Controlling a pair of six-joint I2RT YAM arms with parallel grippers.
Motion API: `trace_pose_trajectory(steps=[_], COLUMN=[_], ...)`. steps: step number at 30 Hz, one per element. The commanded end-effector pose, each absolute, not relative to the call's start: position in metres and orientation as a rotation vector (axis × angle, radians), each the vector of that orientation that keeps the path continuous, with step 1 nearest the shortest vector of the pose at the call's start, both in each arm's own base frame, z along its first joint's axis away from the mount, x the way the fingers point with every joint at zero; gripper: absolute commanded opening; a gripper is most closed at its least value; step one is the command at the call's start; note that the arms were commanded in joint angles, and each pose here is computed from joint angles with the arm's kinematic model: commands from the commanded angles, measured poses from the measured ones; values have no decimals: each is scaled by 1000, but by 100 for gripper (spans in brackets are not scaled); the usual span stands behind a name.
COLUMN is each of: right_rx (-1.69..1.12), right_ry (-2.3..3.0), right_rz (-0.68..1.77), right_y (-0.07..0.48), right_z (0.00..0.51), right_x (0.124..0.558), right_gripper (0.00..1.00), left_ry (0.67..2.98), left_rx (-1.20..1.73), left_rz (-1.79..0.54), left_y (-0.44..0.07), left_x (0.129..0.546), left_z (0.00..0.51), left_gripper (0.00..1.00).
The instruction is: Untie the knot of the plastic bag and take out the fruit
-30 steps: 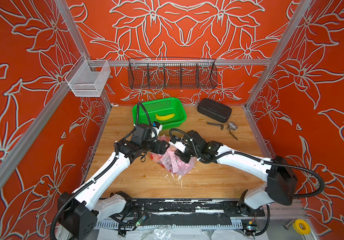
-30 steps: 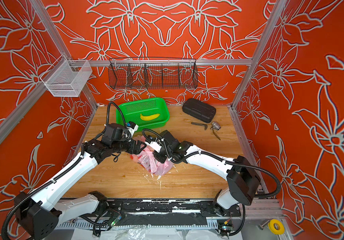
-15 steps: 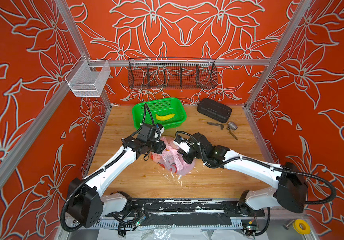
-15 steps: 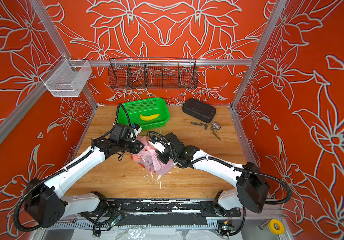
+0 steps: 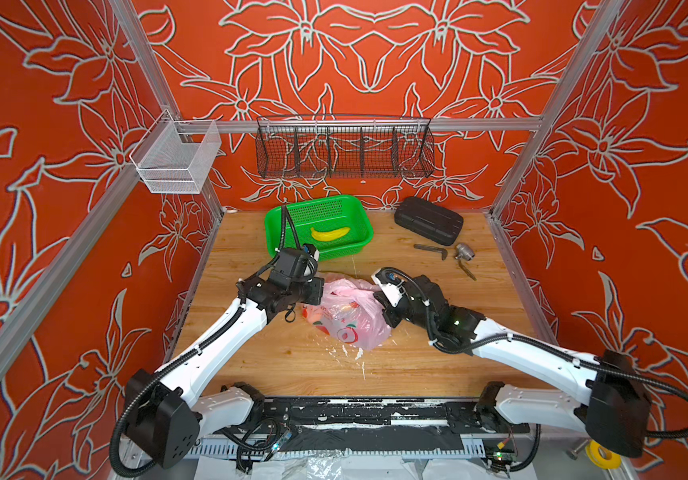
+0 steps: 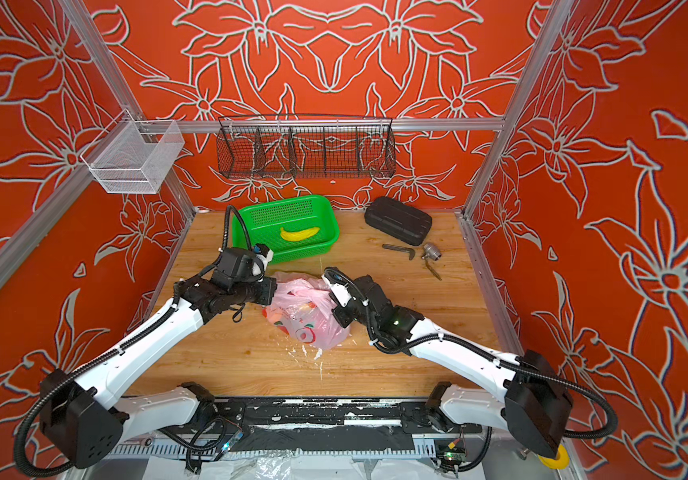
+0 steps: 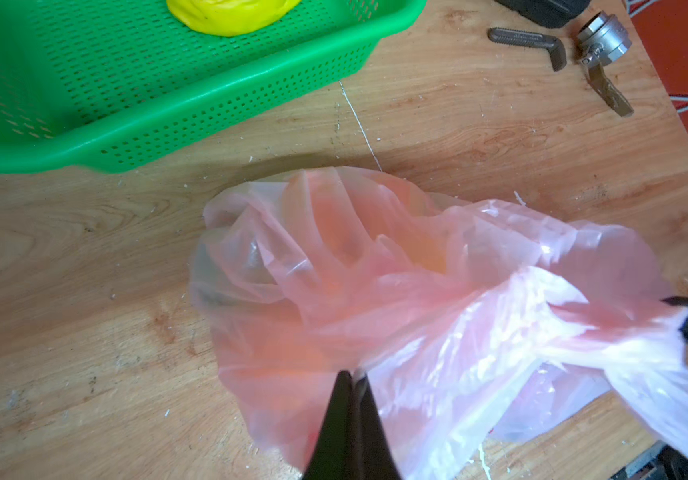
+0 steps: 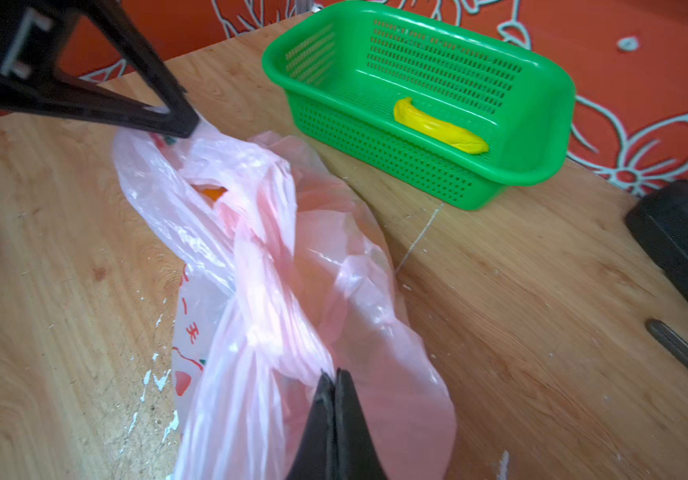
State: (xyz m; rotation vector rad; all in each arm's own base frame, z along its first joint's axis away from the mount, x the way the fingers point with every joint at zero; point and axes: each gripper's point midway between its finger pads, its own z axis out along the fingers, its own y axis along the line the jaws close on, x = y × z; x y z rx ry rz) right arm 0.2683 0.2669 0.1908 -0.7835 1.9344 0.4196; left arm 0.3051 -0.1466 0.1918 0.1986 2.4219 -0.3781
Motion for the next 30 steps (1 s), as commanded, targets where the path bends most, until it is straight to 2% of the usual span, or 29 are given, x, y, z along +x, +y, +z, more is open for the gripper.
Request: trace_pose_trajectory(steps=[1,4,7,9,10,13,14,16,20,30], right_rx=[-619,-547,-548,-618,-645,-735,-767,-823,-888,-1006], right_ry=[1931,1938,1950,1931,1918,1867,1847,1835,1904,2007], right_rz=[371,344,366,455,493,601,631,664,642,733], right_y=[240,225,224,237,243,258,263,271,279,312], right_z=[196,196,201,213,220,242,248,255,251,225], right_x=[279,281,277,266,262,249,245,241,245,250], right_gripper=[0,2,18,35,41,53,57,64,67,66], left_ry=[2407,2392,2397,2398,2396,2374,2366,2347,2278,2281], left_rx=[123,107,121,148,167,240,263,315,430,641], left_rz=[-314,-326,-365,-408,-429,-495,-509,-540,-607,-606], left_y=[-131,-131,-136,-142,-145,-156,-158,-165,-181,-204], left_x=[302,301,298,296,295,291,289,287,286,298], left_z=[196,201,203,206,208,219,224,234,245,227], left_gripper=[0,0,0,0,6,54,66,76,82,88])
